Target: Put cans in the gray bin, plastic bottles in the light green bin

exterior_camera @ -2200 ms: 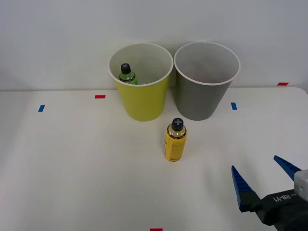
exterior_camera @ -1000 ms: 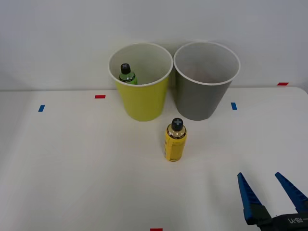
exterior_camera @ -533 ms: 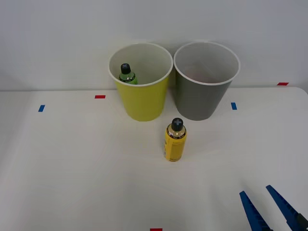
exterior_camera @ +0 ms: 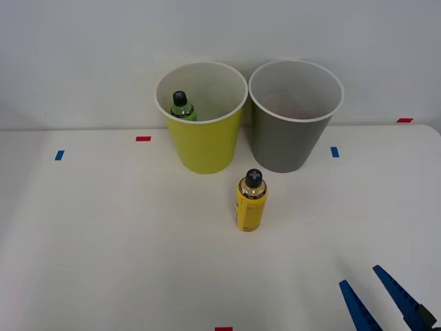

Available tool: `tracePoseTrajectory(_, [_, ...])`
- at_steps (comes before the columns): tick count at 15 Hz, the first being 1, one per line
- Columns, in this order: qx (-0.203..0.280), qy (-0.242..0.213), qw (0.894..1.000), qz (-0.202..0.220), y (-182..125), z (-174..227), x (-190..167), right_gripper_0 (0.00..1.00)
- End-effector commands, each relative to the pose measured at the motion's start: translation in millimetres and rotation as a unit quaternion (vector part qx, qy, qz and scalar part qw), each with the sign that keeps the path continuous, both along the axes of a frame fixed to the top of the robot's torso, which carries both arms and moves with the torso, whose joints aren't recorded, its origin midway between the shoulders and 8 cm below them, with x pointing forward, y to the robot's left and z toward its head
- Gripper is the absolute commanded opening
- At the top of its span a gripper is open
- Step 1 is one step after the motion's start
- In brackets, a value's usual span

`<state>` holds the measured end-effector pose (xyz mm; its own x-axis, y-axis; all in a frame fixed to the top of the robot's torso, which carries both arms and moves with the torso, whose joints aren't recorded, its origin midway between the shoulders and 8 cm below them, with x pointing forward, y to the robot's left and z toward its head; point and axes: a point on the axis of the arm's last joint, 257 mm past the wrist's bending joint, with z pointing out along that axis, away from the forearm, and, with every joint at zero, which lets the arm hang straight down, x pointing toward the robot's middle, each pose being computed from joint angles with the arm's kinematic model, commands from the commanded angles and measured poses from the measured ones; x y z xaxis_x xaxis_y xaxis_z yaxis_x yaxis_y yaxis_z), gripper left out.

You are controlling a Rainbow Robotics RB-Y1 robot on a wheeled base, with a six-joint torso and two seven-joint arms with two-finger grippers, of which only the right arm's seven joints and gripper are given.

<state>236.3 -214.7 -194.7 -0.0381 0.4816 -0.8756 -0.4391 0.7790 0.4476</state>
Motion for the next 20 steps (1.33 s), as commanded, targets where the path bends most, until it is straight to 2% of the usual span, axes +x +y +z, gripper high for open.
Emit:
tracePoseTrajectory(1, [-0.042,-0.026,0.999,0.006,-1.0,5.8,4.5,1.00])
tracePoseTrajectory(4, [-0.077,-0.047,0.996,-0.010,-3.1,7.5,5.4,1.00])
tracePoseTrajectory(9, [-0.077,-0.045,0.996,-0.024,-8.9,6.9,5.2,1.00])
tracePoseTrajectory(20, [-0.085,-0.046,0.995,-0.029,-10.1,5.8,3.9,1.00])
